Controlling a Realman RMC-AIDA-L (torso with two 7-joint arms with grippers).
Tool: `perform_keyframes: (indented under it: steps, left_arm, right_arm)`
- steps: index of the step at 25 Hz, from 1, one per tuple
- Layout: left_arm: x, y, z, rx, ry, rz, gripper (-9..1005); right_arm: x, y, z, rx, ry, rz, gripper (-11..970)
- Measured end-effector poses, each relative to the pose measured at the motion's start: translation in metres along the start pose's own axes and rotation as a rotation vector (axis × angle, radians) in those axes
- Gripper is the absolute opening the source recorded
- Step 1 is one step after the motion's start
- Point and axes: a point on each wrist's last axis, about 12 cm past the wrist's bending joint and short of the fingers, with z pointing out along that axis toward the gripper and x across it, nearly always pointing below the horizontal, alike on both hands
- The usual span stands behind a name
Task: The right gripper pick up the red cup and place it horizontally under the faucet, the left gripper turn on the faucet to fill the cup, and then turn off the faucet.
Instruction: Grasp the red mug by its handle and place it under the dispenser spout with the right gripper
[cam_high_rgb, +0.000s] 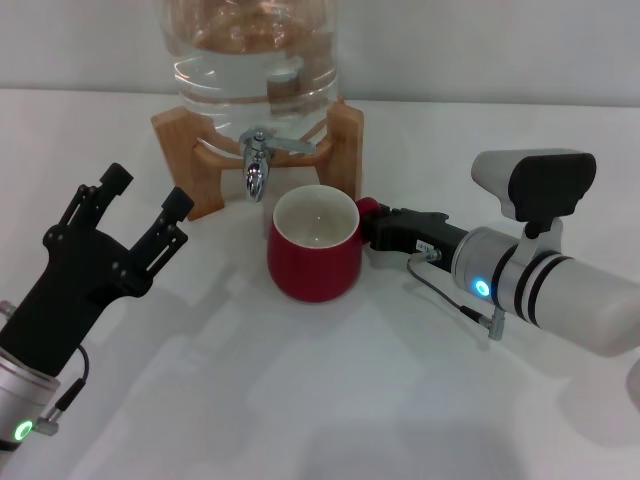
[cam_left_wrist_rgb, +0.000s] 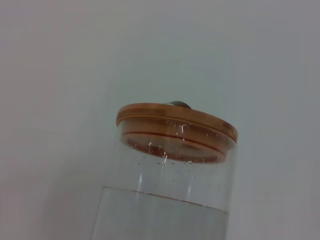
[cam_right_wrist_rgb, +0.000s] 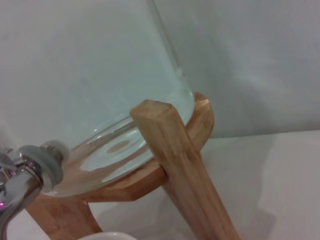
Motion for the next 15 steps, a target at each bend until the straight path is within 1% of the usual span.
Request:
perform_keyframes:
  steps: [4, 10, 15]
  left_arm:
    - [0.000, 0.000, 0.000, -0.001, 0.002, 0.001, 859]
    - [0.000, 0.001, -0.002, -0.006, 0.006, 0.001, 859]
    - [0.000, 0.001, -0.002, -0.008, 0.006, 0.001, 859]
  right_arm:
    - [0.000, 0.002, 0.001, -0.009, 0.004, -0.011, 209]
    - [-0.001, 0.009, 0.003, -0.038, 0.008, -0.041, 218]
    - [-0.004, 0.011, 0.004, -0.042, 0.003, -0.043, 223]
